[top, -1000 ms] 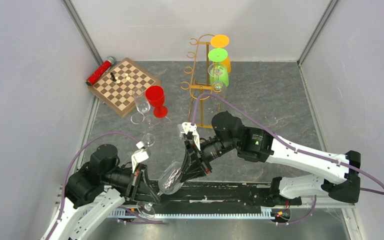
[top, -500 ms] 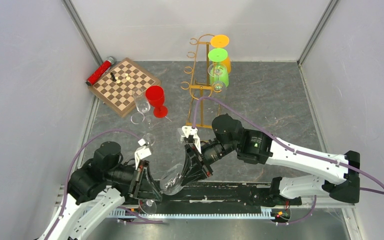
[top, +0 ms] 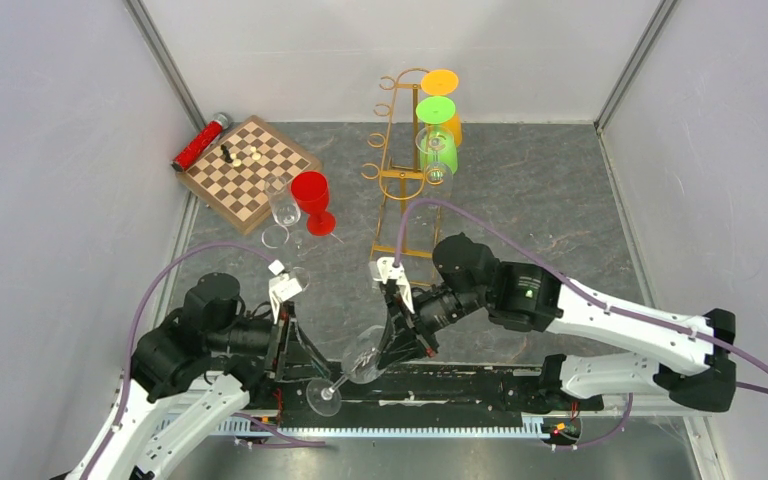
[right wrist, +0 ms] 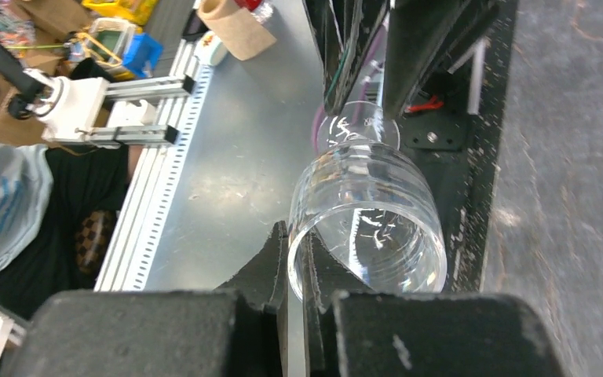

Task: Take the wine glass off the wine glass rack
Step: Place the wine glass at the center of the board.

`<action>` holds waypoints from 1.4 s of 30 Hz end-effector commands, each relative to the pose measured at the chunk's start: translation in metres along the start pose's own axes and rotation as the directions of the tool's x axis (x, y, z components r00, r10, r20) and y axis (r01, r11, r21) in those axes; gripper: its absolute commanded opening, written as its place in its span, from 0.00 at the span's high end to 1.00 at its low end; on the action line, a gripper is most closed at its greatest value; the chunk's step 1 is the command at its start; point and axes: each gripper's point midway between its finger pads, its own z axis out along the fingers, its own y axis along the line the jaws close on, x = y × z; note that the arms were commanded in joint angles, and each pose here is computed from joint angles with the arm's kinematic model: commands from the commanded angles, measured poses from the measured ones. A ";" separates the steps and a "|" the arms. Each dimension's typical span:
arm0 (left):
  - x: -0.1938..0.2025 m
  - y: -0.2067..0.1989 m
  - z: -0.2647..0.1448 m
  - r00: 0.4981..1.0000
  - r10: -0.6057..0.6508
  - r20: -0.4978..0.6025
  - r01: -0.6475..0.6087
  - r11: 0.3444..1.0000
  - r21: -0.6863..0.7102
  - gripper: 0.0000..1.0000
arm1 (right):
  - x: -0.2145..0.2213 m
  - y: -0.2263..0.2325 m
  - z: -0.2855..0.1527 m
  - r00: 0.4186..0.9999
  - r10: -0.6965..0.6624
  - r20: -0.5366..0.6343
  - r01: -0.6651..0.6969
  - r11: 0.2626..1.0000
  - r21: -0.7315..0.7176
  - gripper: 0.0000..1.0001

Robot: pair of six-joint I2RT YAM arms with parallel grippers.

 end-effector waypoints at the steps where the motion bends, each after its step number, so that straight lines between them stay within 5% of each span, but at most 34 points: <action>1: -0.026 0.018 -0.004 0.994 0.071 0.078 -0.058 0.986 -0.156 0.51 | -0.004 -0.012 -0.031 0.998 -0.062 0.016 0.058 0.983 0.177 1.00; 11: -0.070 0.033 0.001 0.966 0.111 0.234 -0.056 0.972 -0.230 0.51 | 0.021 -0.077 -0.114 0.997 0.072 -0.017 -0.042 0.738 0.674 1.00; 19: -0.083 0.045 0.002 0.950 0.151 0.275 -0.069 0.956 -0.286 0.52 | 0.022 -0.106 -0.190 0.989 0.143 0.038 -0.094 0.413 0.906 1.00; 30: -0.094 0.059 -0.004 0.902 0.212 0.376 -0.074 0.934 -0.349 0.52 | 0.022 -0.173 -0.288 0.970 0.165 0.176 -0.181 0.015 0.983 1.00; 42: -0.093 0.064 -0.009 0.883 0.220 0.414 -0.057 0.927 -0.370 0.52 | 0.013 -0.264 -0.394 0.899 0.123 0.420 -0.394 -0.191 0.899 1.00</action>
